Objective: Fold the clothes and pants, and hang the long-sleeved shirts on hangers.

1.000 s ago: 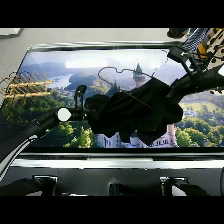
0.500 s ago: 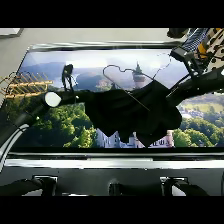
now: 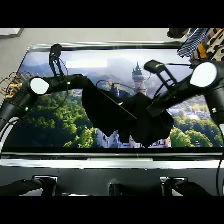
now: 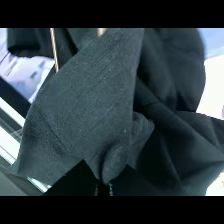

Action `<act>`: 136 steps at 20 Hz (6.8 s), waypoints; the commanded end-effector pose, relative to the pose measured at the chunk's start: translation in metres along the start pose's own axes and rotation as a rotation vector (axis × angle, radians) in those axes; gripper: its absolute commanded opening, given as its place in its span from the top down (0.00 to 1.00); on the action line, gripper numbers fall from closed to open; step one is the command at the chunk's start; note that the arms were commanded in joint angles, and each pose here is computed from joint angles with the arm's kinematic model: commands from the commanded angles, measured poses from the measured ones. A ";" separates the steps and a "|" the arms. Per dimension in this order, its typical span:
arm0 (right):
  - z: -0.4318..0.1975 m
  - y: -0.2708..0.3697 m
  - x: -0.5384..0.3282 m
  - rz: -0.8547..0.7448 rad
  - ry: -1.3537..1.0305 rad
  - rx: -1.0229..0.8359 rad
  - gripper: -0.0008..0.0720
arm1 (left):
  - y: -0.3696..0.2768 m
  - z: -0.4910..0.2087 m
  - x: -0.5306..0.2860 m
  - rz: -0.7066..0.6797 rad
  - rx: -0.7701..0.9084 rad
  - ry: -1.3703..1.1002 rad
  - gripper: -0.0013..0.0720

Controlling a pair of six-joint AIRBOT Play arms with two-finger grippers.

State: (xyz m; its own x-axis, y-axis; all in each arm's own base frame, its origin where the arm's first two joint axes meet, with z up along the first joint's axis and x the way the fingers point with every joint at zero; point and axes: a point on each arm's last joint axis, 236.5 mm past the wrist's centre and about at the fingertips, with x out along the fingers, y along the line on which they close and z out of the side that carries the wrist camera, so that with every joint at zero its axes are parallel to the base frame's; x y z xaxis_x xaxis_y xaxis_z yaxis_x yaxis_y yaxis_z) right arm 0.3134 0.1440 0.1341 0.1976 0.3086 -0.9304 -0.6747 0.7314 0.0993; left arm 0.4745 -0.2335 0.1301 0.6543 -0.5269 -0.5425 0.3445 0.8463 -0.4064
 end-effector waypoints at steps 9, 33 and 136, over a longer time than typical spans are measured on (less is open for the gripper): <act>-0.010 0.017 -0.023 -0.039 -0.008 0.073 0.96 | 0.011 -0.006 0.005 0.034 0.051 0.065 0.96; 0.020 0.025 0.099 0.101 0.044 -0.025 0.97 | -0.031 0.053 -0.074 -0.014 0.106 -0.142 0.96; 0.052 -0.129 0.033 0.104 -0.325 -0.374 0.24 | -0.027 -0.059 -0.098 -0.298 0.900 0.079 0.96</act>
State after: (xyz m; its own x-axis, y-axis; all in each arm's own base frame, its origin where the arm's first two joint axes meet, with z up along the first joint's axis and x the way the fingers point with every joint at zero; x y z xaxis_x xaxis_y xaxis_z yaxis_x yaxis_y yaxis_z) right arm 0.4311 0.0668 0.1349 0.3470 0.5246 -0.7774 -0.8493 0.5275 -0.0232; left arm 0.3608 -0.2092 0.1504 0.4190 -0.7070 -0.5698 0.9008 0.4025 0.1629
